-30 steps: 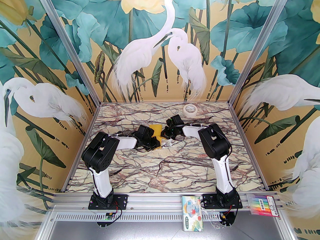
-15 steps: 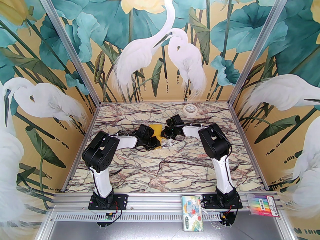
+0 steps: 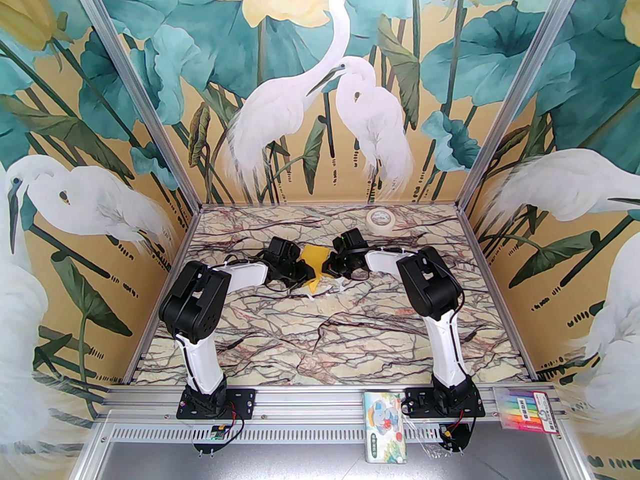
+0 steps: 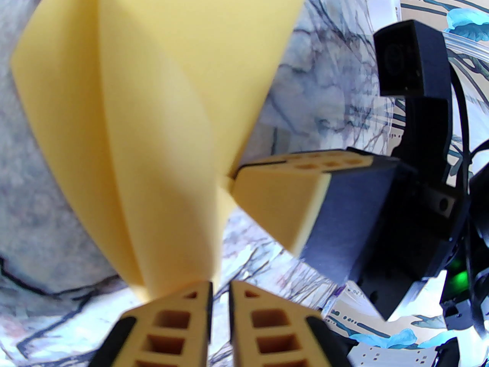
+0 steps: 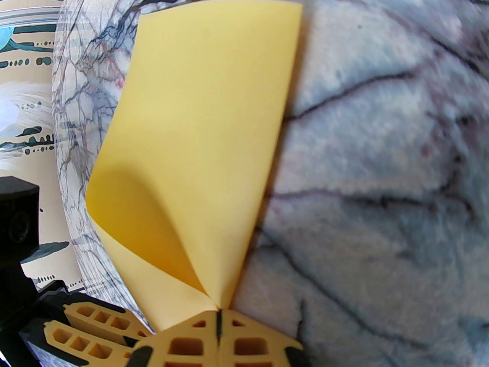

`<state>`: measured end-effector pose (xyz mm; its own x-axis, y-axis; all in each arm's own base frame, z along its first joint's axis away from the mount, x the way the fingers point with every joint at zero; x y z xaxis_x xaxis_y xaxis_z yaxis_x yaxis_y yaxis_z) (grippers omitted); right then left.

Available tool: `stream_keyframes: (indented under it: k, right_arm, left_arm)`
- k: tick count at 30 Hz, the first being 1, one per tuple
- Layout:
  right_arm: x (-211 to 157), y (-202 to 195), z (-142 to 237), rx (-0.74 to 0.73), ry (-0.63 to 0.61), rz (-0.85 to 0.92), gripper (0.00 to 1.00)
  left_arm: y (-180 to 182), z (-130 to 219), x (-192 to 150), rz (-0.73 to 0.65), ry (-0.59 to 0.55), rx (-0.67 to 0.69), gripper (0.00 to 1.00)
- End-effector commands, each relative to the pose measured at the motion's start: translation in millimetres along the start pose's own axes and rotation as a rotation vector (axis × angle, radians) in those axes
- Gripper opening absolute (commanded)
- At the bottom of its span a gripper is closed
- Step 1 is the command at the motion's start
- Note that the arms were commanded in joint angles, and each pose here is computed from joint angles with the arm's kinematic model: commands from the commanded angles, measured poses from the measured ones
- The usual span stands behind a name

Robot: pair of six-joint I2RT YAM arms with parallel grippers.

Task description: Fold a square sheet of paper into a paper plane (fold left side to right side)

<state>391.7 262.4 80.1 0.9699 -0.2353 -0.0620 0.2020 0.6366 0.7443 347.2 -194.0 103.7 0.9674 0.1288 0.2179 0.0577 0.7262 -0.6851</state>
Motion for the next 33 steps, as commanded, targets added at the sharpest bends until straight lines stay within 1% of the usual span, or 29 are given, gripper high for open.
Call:
stream_keyframes:
  k: [1,10,22,33]
  right_arm:
    - [7,-1,-3,-0.019,-0.012,0.015,0.0]
    - [10,3,-3,-0.014,-0.018,0.027,0.0]
    - [15,2,-9,-0.019,-0.014,0.023,0.0]
    - [15,-6,-11,-0.074,-0.021,0.008,0.0]
  left_arm:
    - [4,-7,-1,-0.002,0.026,0.0,0.16]
    - [9,-12,-13,0.004,0.053,0.014,0.16]
    - [9,-14,-16,0.005,0.057,0.014,0.16]
    - [7,-9,-14,0.011,0.044,0.032,0.15]
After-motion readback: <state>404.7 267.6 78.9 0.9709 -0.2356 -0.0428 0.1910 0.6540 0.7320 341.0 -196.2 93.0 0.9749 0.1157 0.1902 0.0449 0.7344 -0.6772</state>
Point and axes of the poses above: each hand's point on the last joint's axis, 136 mm out from that joint toward the fingers, its own z axis back along the fingers, its own y axis along the line the jaws close on, x = y × z, the point moved 9 cm from there along z, back along the fingers, and after that the axes turned 12 degrees about -z, right-handed, at the moved point
